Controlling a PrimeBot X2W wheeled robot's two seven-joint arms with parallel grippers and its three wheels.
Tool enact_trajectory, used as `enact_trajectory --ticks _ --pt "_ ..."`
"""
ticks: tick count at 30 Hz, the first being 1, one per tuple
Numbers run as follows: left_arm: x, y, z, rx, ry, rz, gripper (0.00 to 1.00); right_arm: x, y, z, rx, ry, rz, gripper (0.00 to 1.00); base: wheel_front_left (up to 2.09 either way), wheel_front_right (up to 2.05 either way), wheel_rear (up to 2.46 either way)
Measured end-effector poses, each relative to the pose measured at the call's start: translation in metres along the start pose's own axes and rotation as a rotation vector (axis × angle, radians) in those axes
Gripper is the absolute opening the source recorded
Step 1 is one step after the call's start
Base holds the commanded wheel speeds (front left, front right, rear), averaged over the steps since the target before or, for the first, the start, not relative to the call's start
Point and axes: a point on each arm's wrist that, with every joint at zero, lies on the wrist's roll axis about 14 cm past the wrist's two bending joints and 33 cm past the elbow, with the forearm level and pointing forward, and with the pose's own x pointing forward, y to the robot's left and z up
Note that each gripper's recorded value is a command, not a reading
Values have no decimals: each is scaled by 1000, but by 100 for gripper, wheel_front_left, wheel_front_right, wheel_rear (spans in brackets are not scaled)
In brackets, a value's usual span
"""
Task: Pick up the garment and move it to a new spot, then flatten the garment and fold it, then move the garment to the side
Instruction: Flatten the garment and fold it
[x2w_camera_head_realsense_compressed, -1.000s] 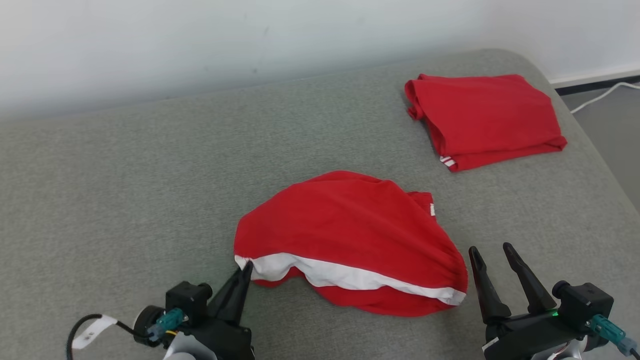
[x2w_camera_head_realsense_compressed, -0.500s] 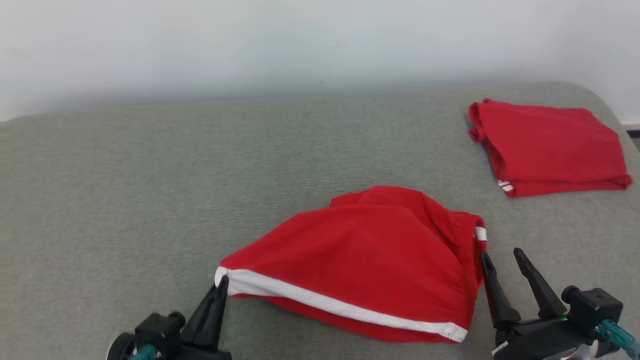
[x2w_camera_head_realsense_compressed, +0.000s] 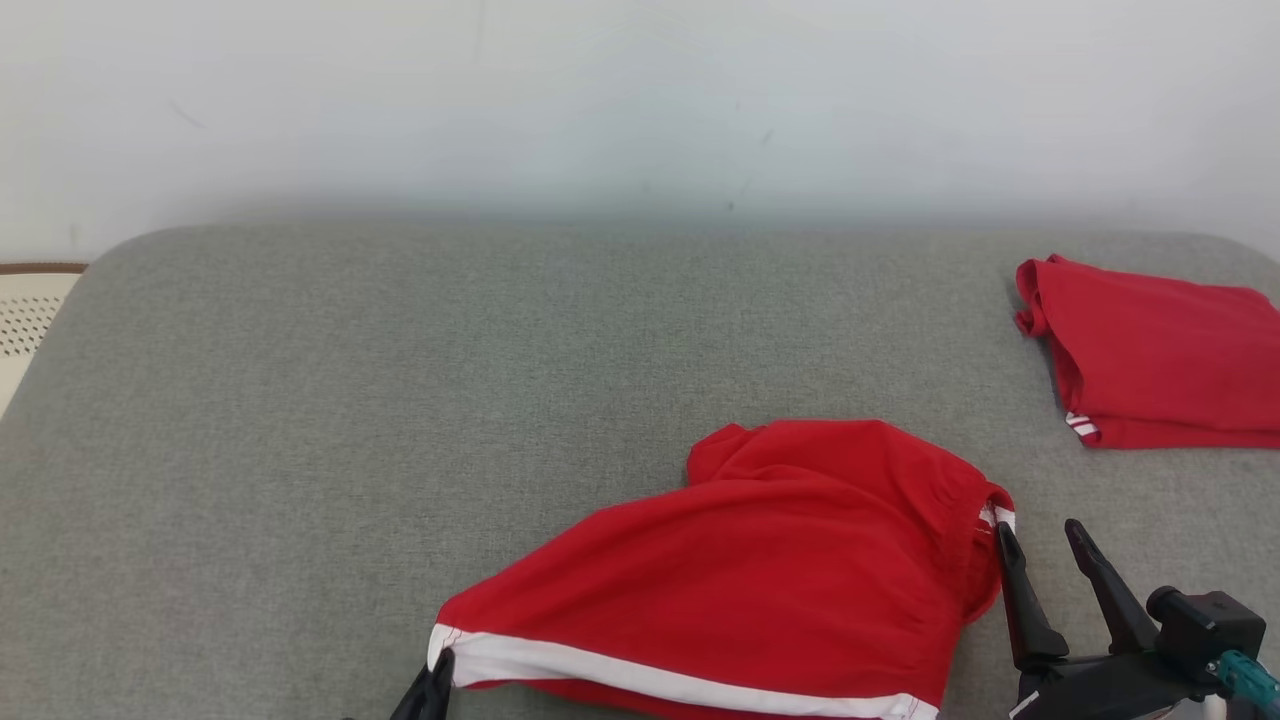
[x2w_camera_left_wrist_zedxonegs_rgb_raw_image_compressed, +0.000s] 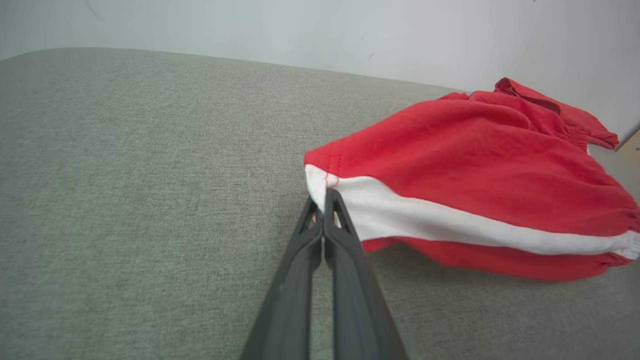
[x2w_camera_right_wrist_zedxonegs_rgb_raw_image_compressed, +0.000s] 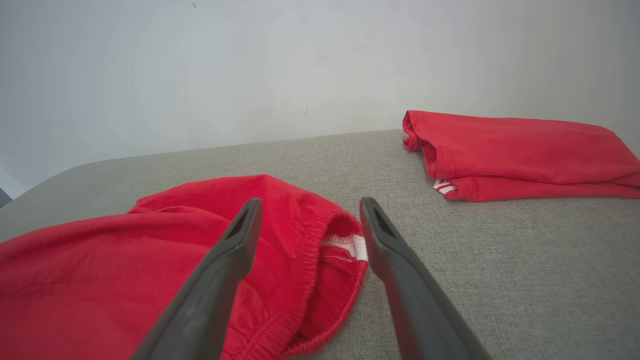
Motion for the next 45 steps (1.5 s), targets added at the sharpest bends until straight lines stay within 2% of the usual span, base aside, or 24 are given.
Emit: enact_trajectory --ticks 1,2,3,13,22,31,45 --pt "-1 1 0 -4 0 4 42 1 0 0 0 0 -1 100 0 0 0" --pt "-3 1 -2 -4 5 6 87 1 0 1 0 0 -3 100 0 0 0" --pt "-4 2 -3 -9 6 12 100 1 0 1 -3 -1 -6 100 0 0 0" --pt "-2 9 15 -14 -67 58 100 1 -3 5 -8 -15 -28 100 0 0 0" --pt "7 17 52 11 -188 99 100 -5 -10 15 -8 -65 -64 100 0 0 0" --pt "9 41 75 38 -259 181 100 -18 -19 23 -19 -100 -106 100 0 0 0" --pt "2 51 68 51 -240 208 100 -25 9 35 -3 -145 -42 100 0 0 0"
